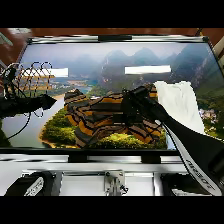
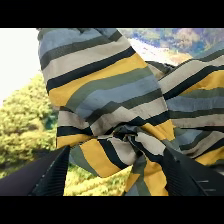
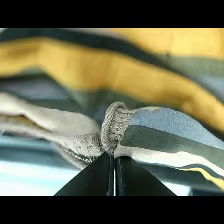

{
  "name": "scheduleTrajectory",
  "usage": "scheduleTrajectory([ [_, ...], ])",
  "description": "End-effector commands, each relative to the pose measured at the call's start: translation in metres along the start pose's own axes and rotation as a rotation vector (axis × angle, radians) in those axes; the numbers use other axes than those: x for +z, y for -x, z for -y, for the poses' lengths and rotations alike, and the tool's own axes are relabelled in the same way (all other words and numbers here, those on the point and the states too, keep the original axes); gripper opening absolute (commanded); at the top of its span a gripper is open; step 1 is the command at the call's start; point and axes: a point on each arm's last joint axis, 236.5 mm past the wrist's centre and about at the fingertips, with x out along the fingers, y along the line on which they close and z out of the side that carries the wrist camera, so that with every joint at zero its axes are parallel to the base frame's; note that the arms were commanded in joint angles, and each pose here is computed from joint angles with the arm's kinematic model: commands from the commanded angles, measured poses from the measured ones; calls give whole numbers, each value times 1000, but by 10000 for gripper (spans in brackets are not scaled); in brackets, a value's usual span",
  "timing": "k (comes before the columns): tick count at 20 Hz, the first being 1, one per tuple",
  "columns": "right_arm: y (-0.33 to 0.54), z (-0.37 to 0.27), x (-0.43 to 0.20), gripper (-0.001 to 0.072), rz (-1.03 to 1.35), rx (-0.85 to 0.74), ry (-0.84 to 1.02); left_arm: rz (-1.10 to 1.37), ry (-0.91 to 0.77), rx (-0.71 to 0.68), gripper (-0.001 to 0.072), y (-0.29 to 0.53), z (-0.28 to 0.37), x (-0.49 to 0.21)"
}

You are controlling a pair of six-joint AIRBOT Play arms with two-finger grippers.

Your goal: Fold the shirts.

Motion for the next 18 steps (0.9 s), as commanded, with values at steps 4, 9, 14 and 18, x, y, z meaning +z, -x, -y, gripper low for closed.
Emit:
scheduleTrajectory([
  [4, -29, -44, -71, 55, 50, -98, 40, 1, -1, 0, 671, 0, 0, 0],
  [9, -22, 9, -110, 464, 28, -380, 39, 2, -2, 1, 672, 0, 0, 0],
  [14, 34, -1, -49, 463, 250, -173, 7, 2, -2, 1, 671, 0, 0, 0],
  [18, 3, 2, -28, 462, 116, -90, 83, 1, -2, 0, 671, 0, 0, 0],
])
